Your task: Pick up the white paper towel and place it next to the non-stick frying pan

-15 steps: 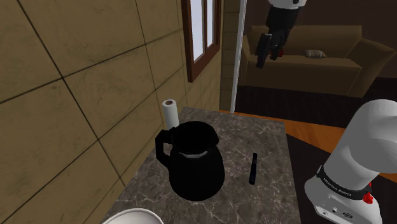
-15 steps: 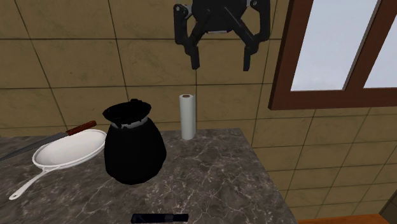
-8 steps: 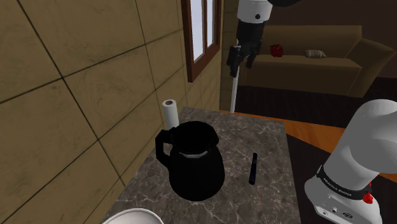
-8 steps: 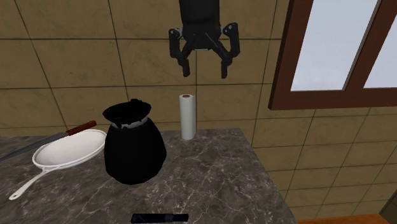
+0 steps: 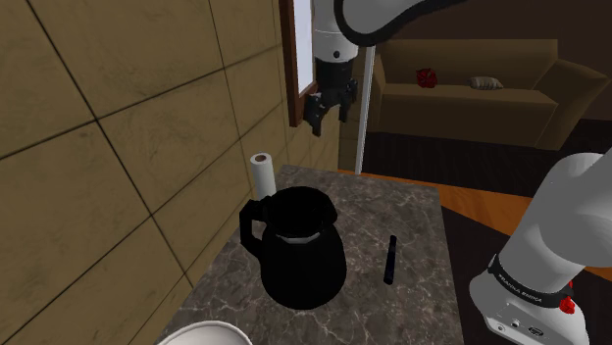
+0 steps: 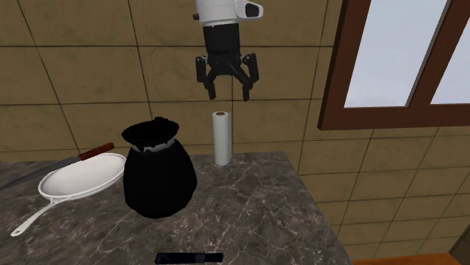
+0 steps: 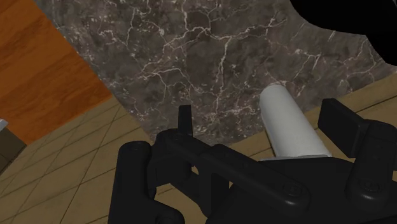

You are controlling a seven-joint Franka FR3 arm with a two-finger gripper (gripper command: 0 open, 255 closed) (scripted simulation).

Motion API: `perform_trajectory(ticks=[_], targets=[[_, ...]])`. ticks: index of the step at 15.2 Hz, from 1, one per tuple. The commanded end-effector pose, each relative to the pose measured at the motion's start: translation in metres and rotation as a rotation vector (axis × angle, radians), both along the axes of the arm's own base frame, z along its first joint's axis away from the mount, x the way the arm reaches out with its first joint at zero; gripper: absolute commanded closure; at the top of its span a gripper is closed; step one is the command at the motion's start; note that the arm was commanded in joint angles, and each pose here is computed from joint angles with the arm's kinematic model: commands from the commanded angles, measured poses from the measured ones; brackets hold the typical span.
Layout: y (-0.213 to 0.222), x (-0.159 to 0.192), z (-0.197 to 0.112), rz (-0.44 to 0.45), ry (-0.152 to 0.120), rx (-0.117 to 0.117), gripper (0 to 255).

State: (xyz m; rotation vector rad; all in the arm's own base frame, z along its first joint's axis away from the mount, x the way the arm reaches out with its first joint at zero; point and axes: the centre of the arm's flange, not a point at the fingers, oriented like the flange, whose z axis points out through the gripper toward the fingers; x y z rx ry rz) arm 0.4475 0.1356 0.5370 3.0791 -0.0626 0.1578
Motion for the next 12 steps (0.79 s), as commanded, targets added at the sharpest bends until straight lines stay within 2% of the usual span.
perform_trajectory(ticks=[1,12], targets=[[0.015,0.023,-0.012,-0.003,0.004,-0.001,0],[0.098,0.131,-0.071,-0.016,0.029,-0.01,0]])
